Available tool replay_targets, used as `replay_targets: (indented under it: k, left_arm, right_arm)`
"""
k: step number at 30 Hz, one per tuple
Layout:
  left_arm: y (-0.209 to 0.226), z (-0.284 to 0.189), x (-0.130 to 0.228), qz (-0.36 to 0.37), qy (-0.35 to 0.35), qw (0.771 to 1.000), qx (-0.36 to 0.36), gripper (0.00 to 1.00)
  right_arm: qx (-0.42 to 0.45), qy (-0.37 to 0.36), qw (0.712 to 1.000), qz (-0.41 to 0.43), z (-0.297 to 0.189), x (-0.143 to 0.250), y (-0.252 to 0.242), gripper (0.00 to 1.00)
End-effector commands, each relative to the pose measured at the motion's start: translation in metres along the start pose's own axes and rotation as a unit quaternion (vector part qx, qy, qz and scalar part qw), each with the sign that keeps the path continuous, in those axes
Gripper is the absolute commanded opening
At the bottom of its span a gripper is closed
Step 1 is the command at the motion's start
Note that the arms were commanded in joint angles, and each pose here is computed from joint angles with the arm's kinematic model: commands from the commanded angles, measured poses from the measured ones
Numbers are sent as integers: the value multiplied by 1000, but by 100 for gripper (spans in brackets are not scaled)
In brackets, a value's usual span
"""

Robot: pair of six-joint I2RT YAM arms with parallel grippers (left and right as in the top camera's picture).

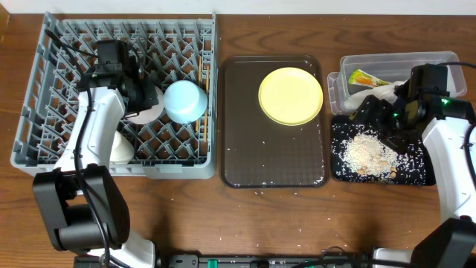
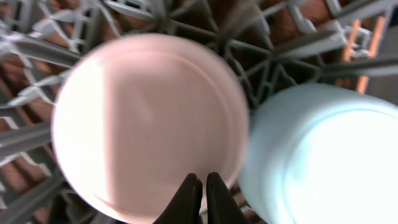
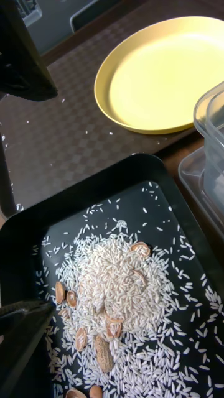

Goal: Sort waste into correct bins and load items into the dishwasher
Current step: 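Move the left gripper back toward the brown tray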

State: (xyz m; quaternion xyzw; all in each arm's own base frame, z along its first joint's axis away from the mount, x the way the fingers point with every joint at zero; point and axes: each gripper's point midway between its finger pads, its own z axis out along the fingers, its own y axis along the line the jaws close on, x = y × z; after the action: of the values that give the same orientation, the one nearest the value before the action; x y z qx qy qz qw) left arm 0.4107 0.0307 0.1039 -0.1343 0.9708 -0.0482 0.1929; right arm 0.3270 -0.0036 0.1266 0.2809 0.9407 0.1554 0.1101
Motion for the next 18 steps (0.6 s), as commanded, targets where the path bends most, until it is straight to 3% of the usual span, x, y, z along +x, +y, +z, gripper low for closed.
replay_targets:
  k: [1,8,11,16,18]
  left_arm:
    - [-12,-11,2,8,-2,999,31,8]
    - [-38,-57,-7,37,-59,996,53,17]
    - [-67,-75,1,65,-64,992,89,34]
    - [-139,-87,32,129,-41,975,178,46]
    - [-162,-87,44,153,-35,969,191,59]
  right_arm:
    - [0,-3,1000,-5,-2,-1,0,99]
    - [0,-3,1000,-5,-2,-1,0,99]
    - [0,-3,1000,-5,-2,-1,0,99]
    - [0,-3,1000,-5,-2,-1,0,99]
    - [0,-3,1000,-5,-2,-1,0,99]
